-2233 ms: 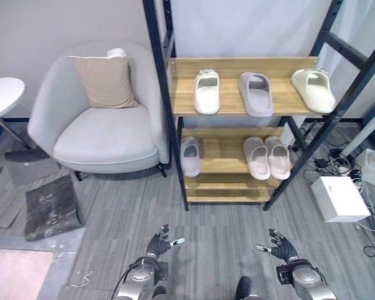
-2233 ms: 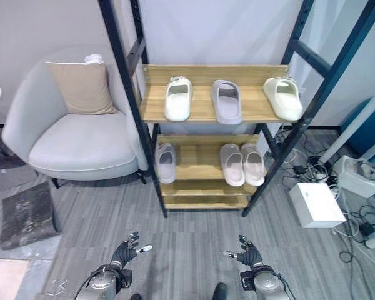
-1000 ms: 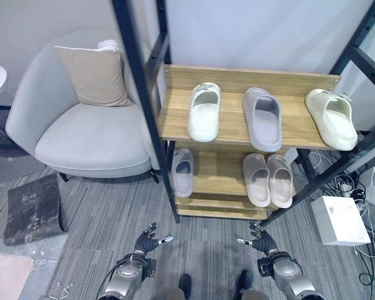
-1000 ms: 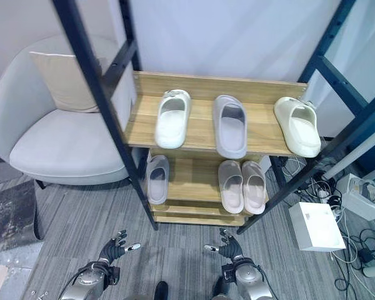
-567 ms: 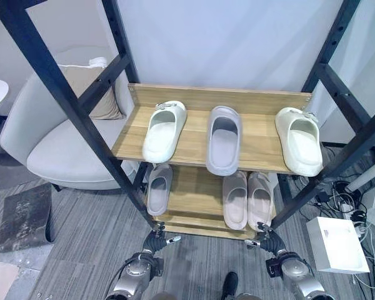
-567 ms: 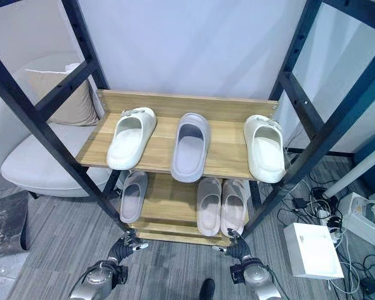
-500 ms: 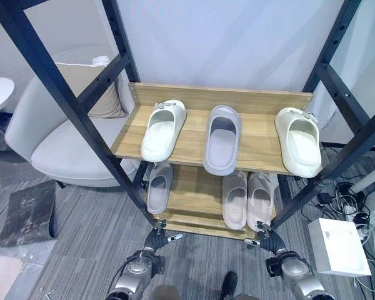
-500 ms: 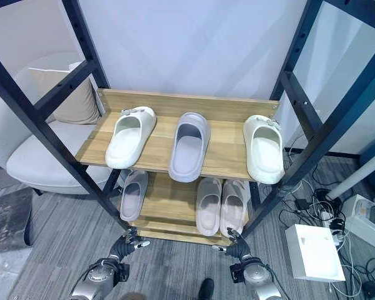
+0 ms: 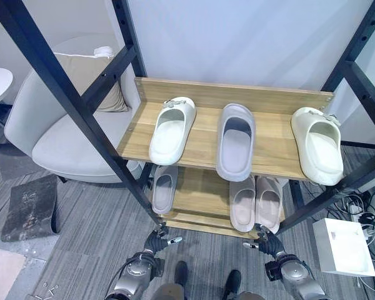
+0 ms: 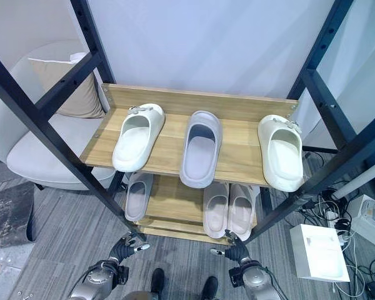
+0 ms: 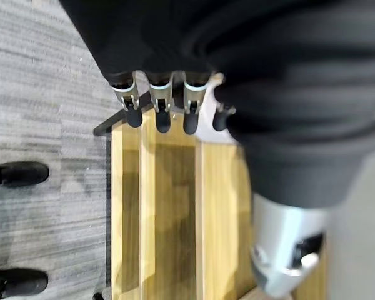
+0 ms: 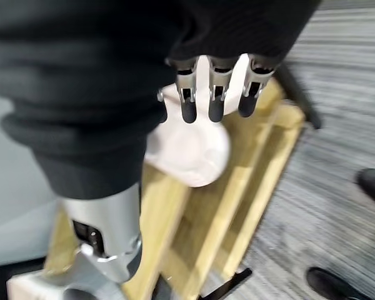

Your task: Arrange the slippers neatly on the shoe rack.

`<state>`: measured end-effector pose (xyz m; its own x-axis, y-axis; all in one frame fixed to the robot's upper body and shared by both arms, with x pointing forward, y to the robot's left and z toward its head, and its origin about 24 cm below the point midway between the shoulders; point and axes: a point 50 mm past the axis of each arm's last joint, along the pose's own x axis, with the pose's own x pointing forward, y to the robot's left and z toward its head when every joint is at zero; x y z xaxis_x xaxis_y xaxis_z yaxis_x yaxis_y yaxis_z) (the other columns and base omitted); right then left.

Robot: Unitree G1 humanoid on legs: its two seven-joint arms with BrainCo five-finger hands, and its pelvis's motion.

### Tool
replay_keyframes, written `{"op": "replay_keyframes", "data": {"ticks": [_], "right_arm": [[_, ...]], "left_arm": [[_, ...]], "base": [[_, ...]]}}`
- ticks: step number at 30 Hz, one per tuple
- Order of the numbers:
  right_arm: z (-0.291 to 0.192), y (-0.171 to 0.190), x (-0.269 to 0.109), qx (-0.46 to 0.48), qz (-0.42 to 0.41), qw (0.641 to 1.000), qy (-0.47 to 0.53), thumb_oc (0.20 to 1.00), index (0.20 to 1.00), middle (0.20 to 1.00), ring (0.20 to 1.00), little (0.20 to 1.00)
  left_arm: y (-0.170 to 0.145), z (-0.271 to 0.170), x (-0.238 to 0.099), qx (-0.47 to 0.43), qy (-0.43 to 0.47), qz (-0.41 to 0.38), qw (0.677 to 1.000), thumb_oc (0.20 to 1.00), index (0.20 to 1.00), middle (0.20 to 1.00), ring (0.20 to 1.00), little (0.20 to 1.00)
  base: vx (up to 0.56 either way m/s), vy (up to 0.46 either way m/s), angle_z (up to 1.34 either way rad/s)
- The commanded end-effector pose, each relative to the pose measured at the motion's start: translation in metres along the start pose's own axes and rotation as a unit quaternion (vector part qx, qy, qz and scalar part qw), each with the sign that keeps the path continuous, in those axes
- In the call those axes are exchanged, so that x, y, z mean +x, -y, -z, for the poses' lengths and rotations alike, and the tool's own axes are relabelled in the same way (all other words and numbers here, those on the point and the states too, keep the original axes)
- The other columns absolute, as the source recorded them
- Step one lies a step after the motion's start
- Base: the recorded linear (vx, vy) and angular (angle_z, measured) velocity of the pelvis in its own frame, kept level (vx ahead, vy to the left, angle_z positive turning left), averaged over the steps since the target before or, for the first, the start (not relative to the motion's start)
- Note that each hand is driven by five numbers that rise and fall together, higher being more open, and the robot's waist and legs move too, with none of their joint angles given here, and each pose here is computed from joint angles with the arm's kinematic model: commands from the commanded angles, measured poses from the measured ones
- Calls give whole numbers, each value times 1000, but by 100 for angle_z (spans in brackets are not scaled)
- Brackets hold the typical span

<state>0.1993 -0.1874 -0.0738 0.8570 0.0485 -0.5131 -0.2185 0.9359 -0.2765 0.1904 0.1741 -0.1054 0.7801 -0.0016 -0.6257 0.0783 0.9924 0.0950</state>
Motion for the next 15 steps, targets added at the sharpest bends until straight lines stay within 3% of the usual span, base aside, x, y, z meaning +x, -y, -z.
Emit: {"op": "replay_keyframes", "data": {"ticks": [1,5,15], "right_arm": [[-39,16,0,-76,7,992,97,1000,1000,1000,1000,1000],[-76,22,-24,-131,-3,972,197,1000,1000,1000,1000,1000],[-115,22,-57,-112,-47,946,302,1000,1000,1000,1000,1000]], "left_arm": [[1,-28,7,23,60,4,998,1000,1000,1000,1000,1000],[-3,-31,8,27,65,-9,997,1000,1000,1000,1000,1000],[-6,-29,11,22,57,-22,998,1000,1000,1000,1000,1000]], "base": [[0,0,0],[0,0,0],[-4,18,-9]]}}
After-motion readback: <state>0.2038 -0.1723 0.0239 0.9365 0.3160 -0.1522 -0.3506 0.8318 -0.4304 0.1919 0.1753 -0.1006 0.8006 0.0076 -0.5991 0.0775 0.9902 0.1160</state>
